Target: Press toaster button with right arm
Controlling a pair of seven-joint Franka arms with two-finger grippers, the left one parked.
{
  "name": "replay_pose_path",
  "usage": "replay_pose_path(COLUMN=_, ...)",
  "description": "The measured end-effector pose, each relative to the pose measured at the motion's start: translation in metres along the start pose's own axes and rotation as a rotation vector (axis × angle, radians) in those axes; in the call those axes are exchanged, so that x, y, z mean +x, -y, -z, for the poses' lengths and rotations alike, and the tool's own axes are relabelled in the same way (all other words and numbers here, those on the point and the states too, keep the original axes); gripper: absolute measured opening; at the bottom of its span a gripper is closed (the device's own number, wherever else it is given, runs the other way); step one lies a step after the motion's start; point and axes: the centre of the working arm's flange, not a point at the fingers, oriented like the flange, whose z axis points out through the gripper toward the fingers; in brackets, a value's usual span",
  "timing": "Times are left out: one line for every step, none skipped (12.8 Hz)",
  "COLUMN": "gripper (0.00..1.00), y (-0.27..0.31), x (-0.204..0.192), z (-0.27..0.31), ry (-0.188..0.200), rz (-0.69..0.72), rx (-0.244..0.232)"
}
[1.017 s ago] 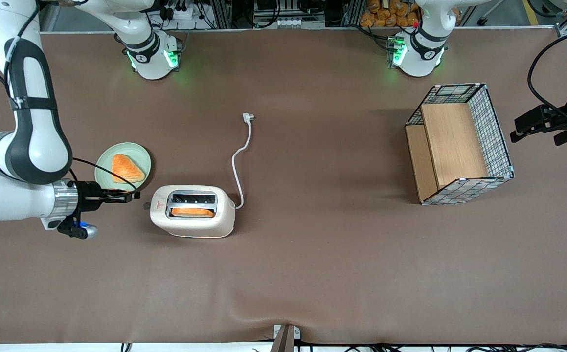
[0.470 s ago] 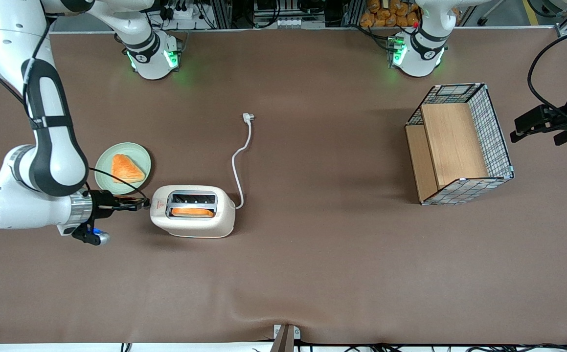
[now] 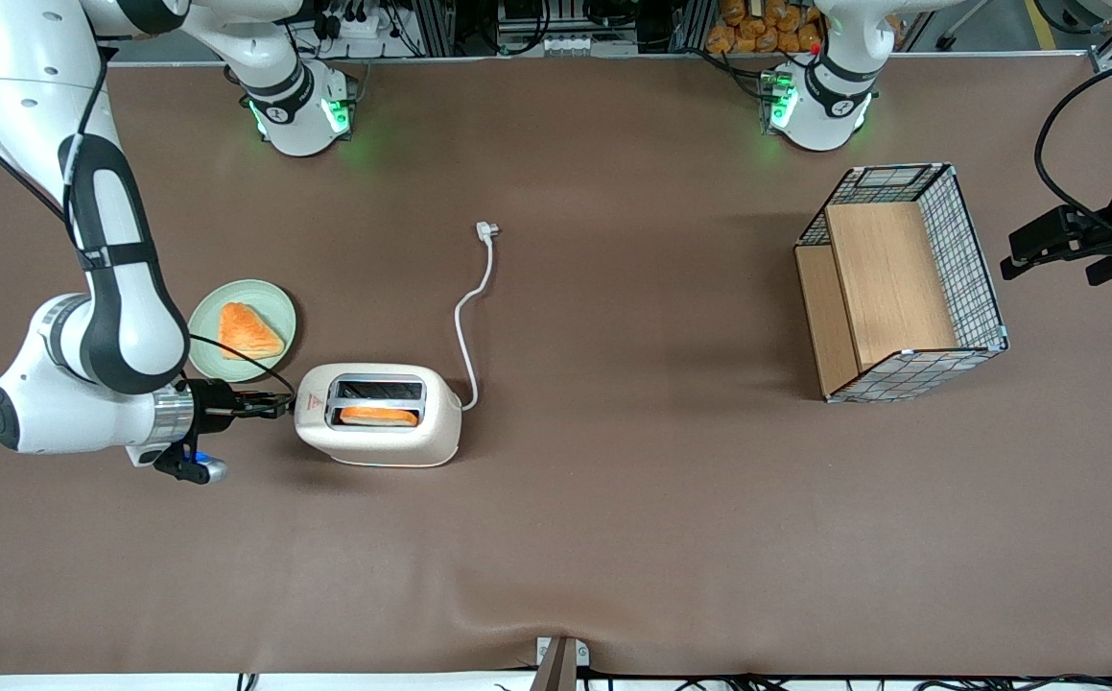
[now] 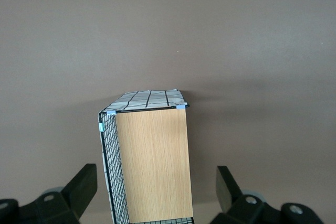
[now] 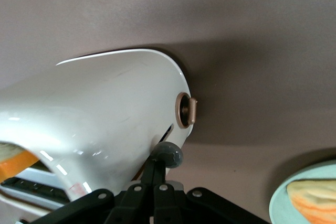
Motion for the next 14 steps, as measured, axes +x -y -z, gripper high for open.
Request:
replay_pose_path(gripper=0.01, y=-0.002, x=0.002, z=-0.005, ry=0.002, rz=0.0, rx=0.001)
replay_pose_path(gripper=0.01, y=-0.005, x=0.004, z=-0.009, ry=0.0, rz=-0.002, rx=0.002)
replay_pose_path(gripper=0.01, y=-0.008, x=0.005, z=-0.015, ry=-0.006, rz=0.003, rx=0.006)
replay_pose_path(gripper=0.01, y=-0.012, x=0.006, z=-0.019, ry=-0.012, rz=0.012, rx=0.016)
replay_pose_path(gripper=0.01, y=-0.016, x=0.006, z=-0.021, ry=-0.015, rz=0.023, rx=0.033)
replay_pose_path(gripper=0.01, y=-0.02, x=0.006, z=-0.023, ry=-0.016, rz=0.03, rx=0.048)
replay_pose_path(gripper=0.01, y=-0.022, x=0.006, z=-0.023, ry=-0.016, rz=0.033, rx=0.056)
replay_pose_path(gripper=0.01, y=-0.022, x=0.006, z=-0.023, ry=-0.017, rz=0.033, rx=0.06)
replay_pose_path(gripper=0.01, y=-0.023, x=0.006, z=-0.023, ry=-0.017, rz=0.031, rx=0.062)
replay_pose_path(gripper=0.01, y=-0.023, x=0.006, z=-0.023, ry=-0.018, rz=0.029, rx=0.066)
replay_pose_path(gripper=0.01, y=-0.025, x=0.006, z=-0.024, ry=-0.021, rz=0.028, rx=0.071)
replay_pose_path(gripper=0.01, y=-0.026, x=0.007, z=-0.025, ry=-0.022, rz=0.03, rx=0.076)
replay_pose_path(gripper=0.01, y=-0.026, x=0.006, z=-0.025, ry=-0.022, rz=0.032, rx=0.079)
replay_pose_path(gripper=0.01, y=-0.026, x=0.006, z=-0.025, ry=-0.022, rz=0.033, rx=0.08)
